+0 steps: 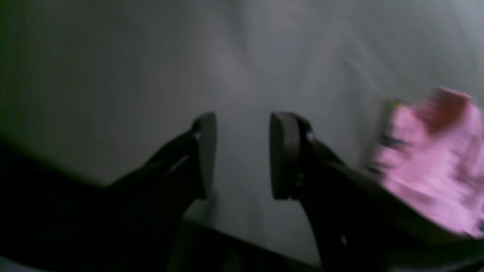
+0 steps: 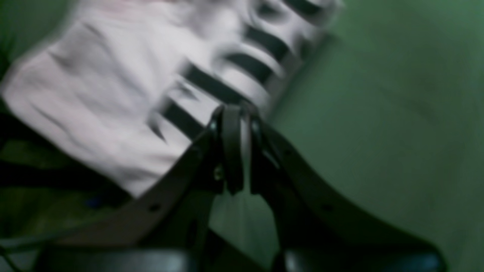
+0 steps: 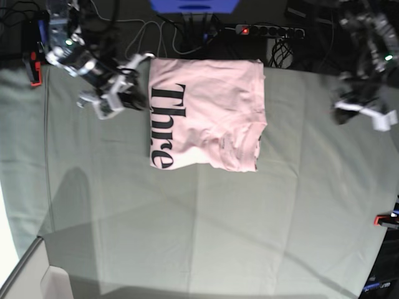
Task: Layout the t-shirt on the table in an organized manner, then fold the t-shirt properly
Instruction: 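Release the pink shirt and withdraw the right gripper, then grasp the folded shirt's edge with the left gripper and rotate it on the table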
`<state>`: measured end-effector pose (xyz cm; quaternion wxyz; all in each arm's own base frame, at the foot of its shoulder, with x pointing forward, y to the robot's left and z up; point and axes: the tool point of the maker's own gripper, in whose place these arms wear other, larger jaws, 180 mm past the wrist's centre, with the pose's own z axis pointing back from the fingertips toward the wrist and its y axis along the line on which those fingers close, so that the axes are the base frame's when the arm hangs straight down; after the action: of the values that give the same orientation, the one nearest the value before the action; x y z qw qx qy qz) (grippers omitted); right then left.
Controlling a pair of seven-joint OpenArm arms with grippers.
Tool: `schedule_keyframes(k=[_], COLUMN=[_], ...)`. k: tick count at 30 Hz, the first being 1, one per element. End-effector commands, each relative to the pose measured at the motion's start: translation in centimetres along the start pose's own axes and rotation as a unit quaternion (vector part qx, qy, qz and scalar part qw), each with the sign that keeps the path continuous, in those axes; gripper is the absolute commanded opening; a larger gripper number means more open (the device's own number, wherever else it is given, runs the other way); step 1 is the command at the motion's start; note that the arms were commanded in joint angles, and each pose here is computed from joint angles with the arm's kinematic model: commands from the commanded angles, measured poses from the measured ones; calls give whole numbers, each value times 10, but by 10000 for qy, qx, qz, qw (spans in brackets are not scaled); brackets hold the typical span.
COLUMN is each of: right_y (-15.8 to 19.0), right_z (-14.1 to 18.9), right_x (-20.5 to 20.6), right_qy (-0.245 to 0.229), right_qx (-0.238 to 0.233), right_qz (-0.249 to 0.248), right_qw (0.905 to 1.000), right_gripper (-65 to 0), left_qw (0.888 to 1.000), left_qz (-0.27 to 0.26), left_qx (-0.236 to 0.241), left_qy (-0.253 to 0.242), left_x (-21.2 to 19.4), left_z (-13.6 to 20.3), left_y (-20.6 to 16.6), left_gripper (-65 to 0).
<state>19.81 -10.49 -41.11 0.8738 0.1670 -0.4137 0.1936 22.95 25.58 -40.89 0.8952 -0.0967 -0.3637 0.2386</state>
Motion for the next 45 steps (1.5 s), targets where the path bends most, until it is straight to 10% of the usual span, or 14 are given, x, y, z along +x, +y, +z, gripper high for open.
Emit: schedule_keyframes(k=[1, 6, 13, 28, 40, 45], right_y=[-11, -43, -70, -106, -123, -135], right_z=[6, 30, 59, 100, 130, 148], right_x=[12, -6, -27, -45, -61, -64], right_qy=[-237, -75, 121, 38, 89, 92], right_qx=[-132, -676, -1203, -2223, -2762, -3060], right_qz=[19, -169, -347, -936, -1177, -1214], right_qw=[9996, 9975, 9921, 9705, 9538, 9442], right_gripper=[-631, -631, -631, -631, -631, -631], left_qw=[9998, 9948, 9798, 9625, 9526, 9508], left_qz=[-36, -109, -694, -484, -1212, -1557], left_qx=[-182, -882, -1632, -1471, -2268, -2302], left_qy=[-76, 498, 921, 2226, 1629, 1370], left_x=[8, -23, -53, -139, -124, -68], left_z=[-3, -25, -29, -54, -64, -90], left_y=[-14, -77, -142, -125, -201, -221], left_gripper=[-416, -354, -91, -96, -643, -650])
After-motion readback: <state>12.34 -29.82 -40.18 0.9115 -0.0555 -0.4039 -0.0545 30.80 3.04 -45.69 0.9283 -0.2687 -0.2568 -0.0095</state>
